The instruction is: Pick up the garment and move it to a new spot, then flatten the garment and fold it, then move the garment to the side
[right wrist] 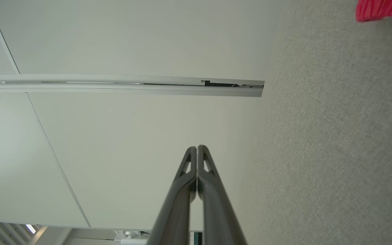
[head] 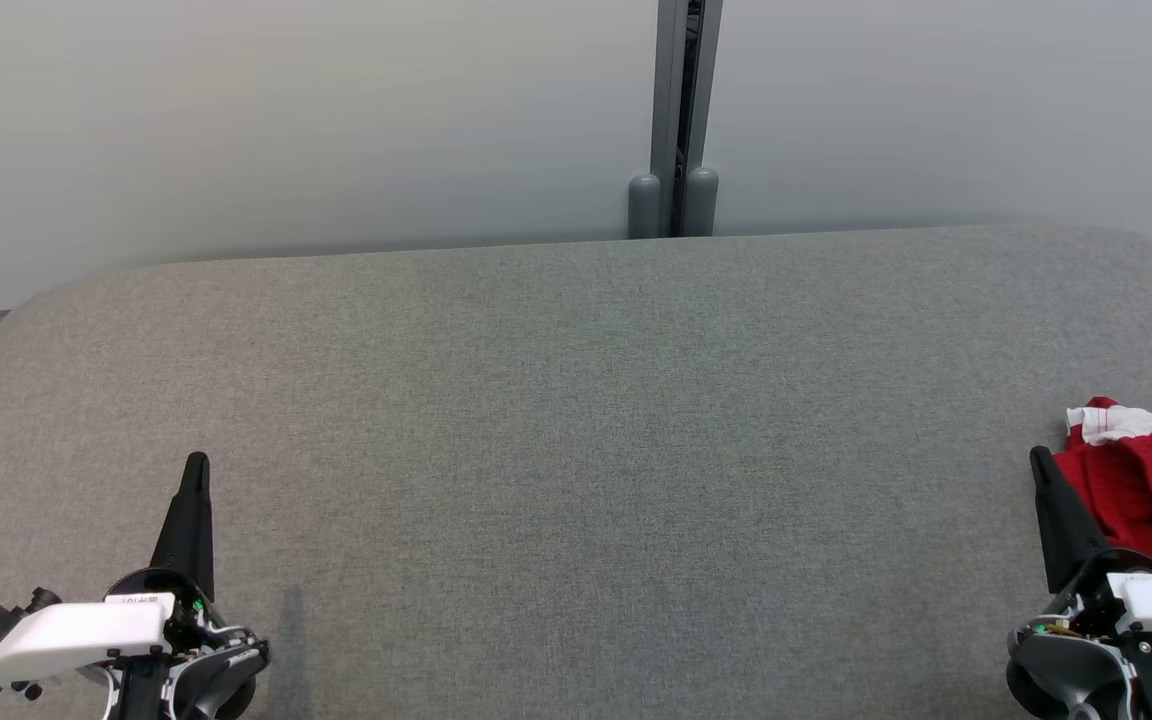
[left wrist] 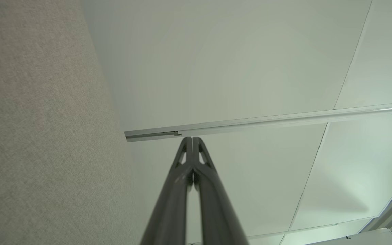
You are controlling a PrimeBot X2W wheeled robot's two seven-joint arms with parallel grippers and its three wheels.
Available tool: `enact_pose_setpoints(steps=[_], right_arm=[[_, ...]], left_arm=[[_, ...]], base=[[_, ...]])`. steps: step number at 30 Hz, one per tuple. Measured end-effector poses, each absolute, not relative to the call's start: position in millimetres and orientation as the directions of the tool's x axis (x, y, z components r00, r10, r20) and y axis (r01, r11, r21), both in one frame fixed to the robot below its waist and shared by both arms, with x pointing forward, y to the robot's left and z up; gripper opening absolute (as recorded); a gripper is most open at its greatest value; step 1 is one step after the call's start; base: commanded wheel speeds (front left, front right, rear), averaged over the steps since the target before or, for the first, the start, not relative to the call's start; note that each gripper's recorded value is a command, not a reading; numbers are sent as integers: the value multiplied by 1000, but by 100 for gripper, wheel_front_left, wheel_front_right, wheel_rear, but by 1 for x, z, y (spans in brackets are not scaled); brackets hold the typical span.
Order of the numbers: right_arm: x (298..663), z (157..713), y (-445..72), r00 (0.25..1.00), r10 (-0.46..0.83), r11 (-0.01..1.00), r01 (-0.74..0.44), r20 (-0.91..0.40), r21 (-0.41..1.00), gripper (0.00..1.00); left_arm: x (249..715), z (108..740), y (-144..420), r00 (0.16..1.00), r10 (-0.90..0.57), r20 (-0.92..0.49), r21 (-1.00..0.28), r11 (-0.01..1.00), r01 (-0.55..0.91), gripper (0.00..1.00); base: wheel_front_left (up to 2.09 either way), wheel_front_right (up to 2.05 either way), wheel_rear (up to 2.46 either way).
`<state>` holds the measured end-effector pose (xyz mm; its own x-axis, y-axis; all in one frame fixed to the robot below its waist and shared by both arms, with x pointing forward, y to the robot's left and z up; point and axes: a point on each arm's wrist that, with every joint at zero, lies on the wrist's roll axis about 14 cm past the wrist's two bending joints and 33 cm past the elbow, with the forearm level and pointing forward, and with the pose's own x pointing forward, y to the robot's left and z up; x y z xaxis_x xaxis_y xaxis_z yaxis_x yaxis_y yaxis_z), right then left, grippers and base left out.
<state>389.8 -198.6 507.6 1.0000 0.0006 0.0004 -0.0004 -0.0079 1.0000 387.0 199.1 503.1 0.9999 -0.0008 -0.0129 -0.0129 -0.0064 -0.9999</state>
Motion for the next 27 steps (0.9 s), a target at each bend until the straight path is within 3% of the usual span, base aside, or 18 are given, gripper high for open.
enact_pose_setpoints(steps=[27], right_arm=[[390, 508, -199, 1000, 1, -8, 0, 0, 1000, 0]], left_arm=[[387, 503, 199, 1000, -1, -13, -1000, -6, -13, 0]], base=[[0, 0, 0]])
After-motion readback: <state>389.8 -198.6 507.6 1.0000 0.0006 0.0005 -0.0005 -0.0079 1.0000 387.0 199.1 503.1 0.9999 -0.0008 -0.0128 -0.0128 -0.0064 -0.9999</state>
